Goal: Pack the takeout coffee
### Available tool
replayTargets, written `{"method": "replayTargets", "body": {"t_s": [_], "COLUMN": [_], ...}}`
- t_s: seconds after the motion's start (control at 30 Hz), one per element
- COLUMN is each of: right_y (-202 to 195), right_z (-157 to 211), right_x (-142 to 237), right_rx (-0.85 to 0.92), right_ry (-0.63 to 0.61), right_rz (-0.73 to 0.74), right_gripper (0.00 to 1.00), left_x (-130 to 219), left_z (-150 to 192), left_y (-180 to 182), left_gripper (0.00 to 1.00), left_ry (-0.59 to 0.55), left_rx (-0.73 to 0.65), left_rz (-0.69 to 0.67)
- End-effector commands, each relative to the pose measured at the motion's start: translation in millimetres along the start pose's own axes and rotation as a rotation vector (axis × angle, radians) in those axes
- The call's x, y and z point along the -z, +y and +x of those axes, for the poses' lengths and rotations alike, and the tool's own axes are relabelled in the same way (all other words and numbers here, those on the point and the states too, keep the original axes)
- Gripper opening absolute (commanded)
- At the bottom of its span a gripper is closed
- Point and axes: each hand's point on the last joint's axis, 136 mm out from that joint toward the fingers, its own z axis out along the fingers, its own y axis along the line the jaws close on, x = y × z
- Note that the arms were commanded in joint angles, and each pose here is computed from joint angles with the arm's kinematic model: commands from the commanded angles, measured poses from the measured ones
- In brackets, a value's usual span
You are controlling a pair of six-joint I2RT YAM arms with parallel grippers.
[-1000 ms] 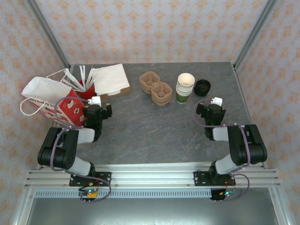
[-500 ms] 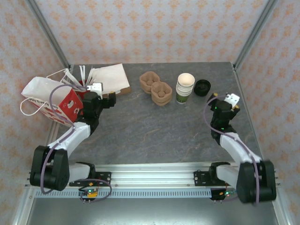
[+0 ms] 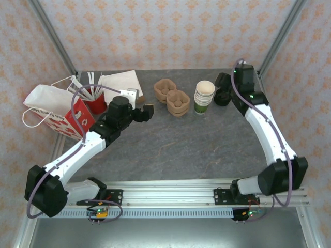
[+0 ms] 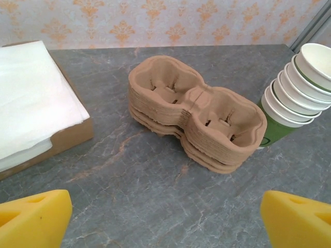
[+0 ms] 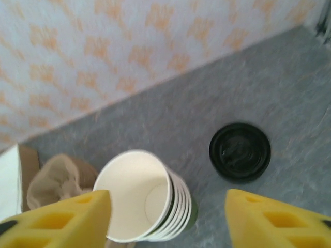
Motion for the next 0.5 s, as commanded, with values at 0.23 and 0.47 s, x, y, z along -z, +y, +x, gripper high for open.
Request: {"method": "replayTargets", "body": {"t_s": [0.23, 0.47], "right_y": [-4, 4], "right_z": [41, 43], "right_x": [-37, -59], "right_rx": [0.069, 0.094], "right_ry": [0.242, 0.274], "right_rz": [0.11, 0.096], "right_gripper": [0.44, 0.36], "left_x": [-1, 0], "left_z": [17, 17], "left_y": [-6, -4], "left_gripper": [0.94, 0.94], "left_ry": [0.11, 0.115], "left_rx": [-0.01, -0.012], "left_rz": [-0.061, -0.083]}}
